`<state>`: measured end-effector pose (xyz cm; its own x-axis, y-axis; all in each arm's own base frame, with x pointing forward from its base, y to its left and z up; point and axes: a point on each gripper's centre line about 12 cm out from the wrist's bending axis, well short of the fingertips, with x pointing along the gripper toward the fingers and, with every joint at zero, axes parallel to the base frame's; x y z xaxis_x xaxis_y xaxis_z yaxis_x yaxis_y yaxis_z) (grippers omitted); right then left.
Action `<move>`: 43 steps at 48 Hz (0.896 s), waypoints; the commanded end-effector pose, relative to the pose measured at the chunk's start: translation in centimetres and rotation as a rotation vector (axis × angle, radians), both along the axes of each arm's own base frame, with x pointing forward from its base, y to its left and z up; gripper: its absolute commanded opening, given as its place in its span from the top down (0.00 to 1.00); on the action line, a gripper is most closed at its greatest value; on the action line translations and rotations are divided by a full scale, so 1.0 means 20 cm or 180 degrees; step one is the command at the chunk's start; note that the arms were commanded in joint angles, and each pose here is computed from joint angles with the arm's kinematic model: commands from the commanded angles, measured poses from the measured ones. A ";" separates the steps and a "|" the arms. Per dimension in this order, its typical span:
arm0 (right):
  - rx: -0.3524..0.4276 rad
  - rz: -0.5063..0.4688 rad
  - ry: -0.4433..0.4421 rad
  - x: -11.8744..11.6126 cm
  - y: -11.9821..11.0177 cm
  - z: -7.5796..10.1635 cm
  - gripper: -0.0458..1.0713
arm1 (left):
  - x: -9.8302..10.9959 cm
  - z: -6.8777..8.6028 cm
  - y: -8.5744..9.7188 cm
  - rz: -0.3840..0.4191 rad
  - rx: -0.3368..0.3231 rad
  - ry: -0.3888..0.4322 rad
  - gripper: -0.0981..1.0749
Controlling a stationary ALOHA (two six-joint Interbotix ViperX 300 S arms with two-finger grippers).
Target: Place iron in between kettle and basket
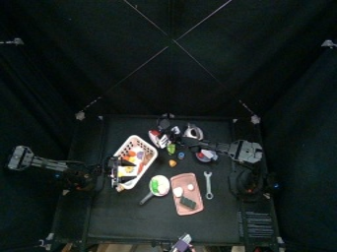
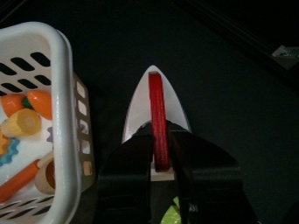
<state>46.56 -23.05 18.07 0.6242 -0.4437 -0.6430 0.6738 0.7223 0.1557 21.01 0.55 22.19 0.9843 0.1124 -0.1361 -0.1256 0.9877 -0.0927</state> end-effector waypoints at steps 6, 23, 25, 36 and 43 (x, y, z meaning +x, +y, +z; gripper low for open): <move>-0.0067 -0.0069 -0.0044 0.02 -0.03 0.10 0.38 | 0.01 0.01 0.00 -0.0007 0.0006 -0.0011 0.10; -0.0069 -0.0115 0.0030 0.01 -0.04 0.11 0.30 | 0.01 0.01 0.00 -0.0006 0.0005 0.0003 0.10; -0.0067 -0.0121 0.0047 0.01 -0.03 0.11 0.30 | 0.01 0.01 0.00 -0.0006 0.0004 -0.0002 0.10; -0.0037 -0.0188 0.0200 -0.01 -0.03 0.09 0.30 | 0.01 0.01 0.00 -0.0009 0.0004 0.0007 0.10; -0.0021 -0.0233 0.0251 -0.02 -0.02 0.10 0.30 | 0.01 0.01 0.00 -0.0006 0.0004 -0.0002 0.10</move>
